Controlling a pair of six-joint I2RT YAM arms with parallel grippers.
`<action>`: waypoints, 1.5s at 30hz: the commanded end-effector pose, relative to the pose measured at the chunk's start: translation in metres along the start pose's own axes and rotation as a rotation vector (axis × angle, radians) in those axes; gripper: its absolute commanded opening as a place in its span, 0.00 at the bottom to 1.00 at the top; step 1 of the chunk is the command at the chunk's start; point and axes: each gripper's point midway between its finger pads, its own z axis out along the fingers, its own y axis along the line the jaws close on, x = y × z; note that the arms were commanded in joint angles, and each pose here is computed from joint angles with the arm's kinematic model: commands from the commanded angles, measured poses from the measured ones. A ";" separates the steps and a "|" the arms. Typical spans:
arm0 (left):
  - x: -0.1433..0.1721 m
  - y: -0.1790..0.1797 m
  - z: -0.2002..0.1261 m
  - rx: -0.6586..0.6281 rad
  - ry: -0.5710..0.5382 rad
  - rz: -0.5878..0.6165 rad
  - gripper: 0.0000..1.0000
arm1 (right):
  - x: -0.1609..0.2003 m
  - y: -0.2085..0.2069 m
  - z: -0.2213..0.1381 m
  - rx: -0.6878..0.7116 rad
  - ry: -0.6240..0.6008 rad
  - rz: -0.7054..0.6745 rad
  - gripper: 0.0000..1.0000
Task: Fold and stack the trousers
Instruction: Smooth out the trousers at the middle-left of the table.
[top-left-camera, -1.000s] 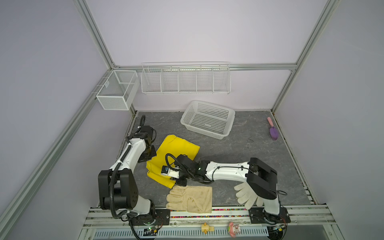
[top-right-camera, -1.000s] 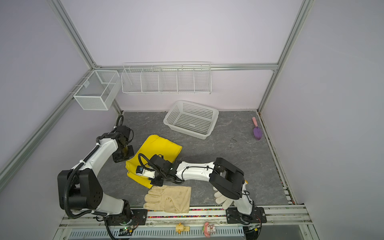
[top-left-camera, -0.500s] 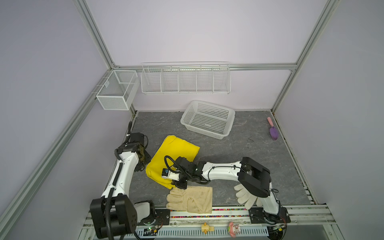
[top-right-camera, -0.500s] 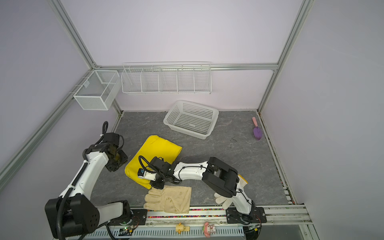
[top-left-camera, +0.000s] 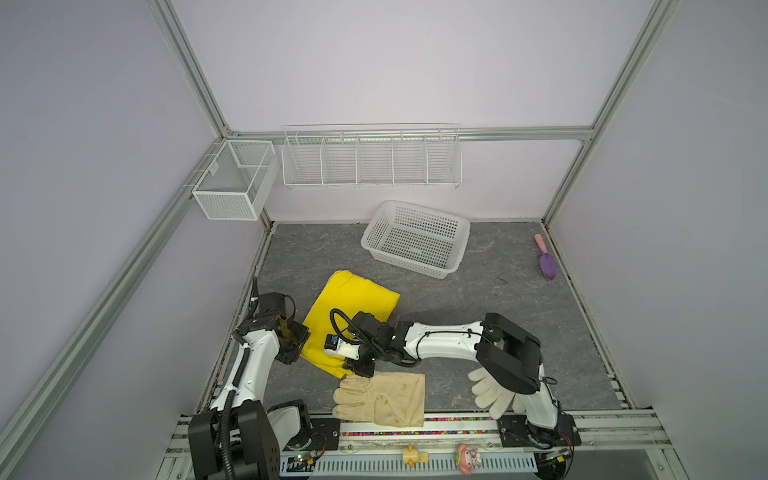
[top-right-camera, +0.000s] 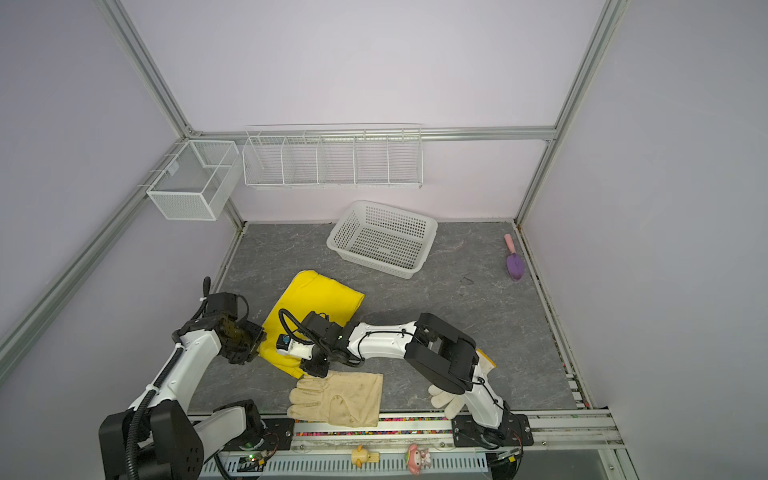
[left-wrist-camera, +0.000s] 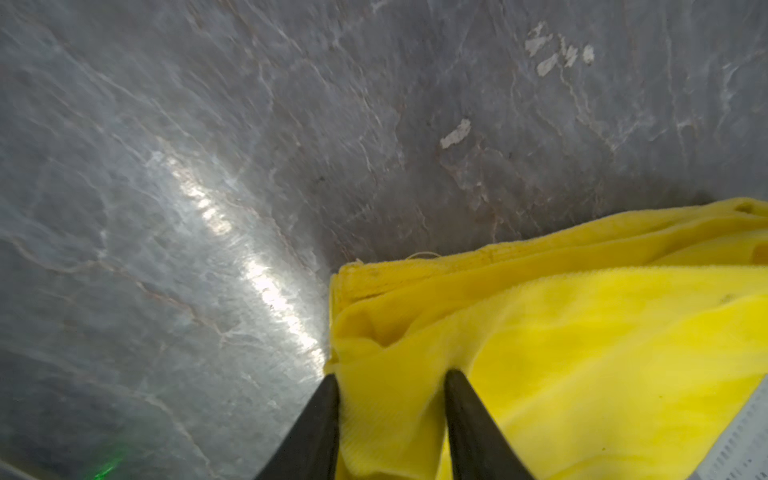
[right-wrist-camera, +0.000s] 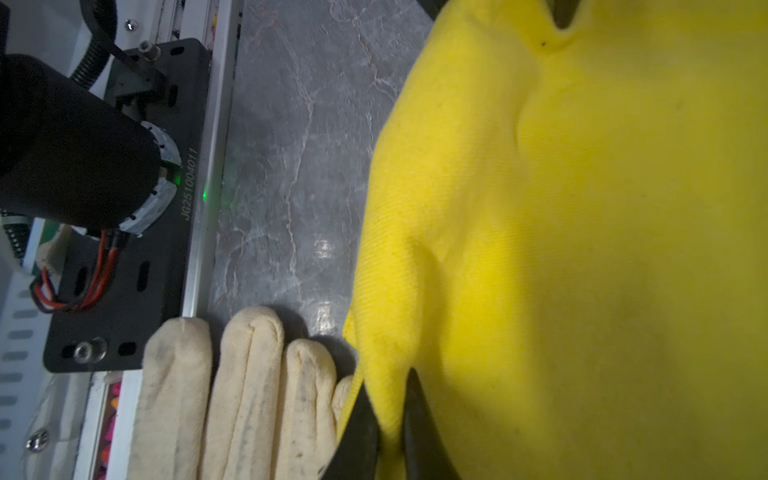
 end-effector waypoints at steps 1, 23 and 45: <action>-0.007 -0.008 0.006 0.046 -0.026 -0.039 0.32 | 0.003 0.000 0.002 -0.023 0.012 0.008 0.12; -0.050 0.009 -0.015 -0.219 -0.166 0.308 0.24 | -0.010 0.040 0.012 -0.222 -0.014 0.011 0.41; 0.054 -0.107 -0.027 0.030 -0.025 1.044 0.71 | 0.020 -0.082 -0.147 0.058 -0.217 0.424 0.71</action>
